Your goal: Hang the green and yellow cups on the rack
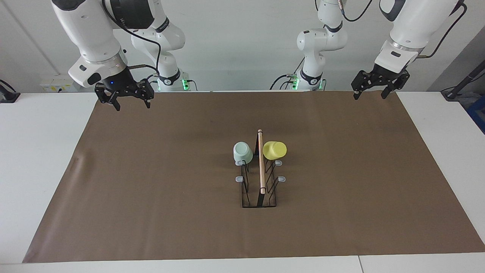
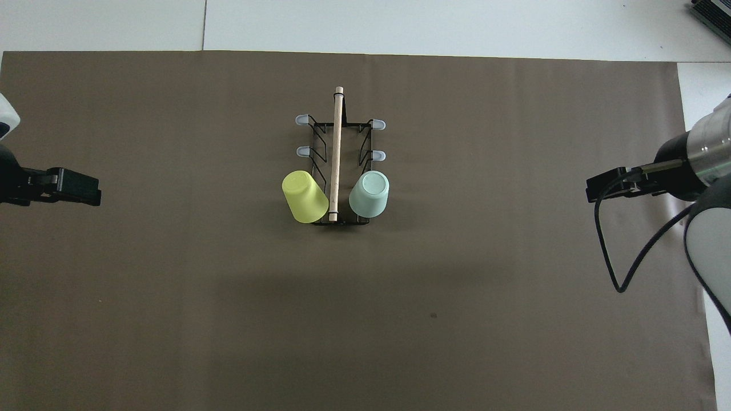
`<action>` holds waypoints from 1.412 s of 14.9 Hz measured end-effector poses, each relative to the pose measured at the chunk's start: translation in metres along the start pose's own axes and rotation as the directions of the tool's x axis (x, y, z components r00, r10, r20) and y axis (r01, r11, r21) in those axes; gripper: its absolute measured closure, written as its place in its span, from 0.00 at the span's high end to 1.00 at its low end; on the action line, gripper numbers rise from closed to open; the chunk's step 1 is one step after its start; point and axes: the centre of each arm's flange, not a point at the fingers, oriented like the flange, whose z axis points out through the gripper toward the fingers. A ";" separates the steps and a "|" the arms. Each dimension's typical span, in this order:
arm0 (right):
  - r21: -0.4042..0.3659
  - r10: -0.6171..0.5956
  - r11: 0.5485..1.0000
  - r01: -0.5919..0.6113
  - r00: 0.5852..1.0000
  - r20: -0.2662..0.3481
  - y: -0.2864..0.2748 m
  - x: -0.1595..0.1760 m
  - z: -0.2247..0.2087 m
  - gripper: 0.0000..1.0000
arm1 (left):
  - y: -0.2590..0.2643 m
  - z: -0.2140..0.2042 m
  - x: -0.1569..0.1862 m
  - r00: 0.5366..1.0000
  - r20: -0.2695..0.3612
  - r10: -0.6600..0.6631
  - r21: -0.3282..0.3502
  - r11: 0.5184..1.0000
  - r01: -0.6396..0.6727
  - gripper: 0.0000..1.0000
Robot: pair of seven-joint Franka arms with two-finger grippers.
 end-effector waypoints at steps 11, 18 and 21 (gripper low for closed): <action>0.000 0.000 1.000 0.000 1.000 0.000 0.000 0.000 0.000 1.00 | 0.000 -0.005 -0.002 1.000 0.008 0.002 -0.032 0.999 -0.002 1.00; 0.000 0.003 1.000 -0.003 1.000 0.000 0.001 0.000 0.000 1.00 | 0.003 -0.003 -0.004 1.000 0.027 0.009 -0.032 0.999 -0.008 1.00; 0.000 0.004 1.000 -0.004 1.000 0.000 0.002 0.000 0.000 1.00 | 0.003 -0.003 -0.004 1.000 0.028 0.008 -0.032 0.999 -0.007 1.00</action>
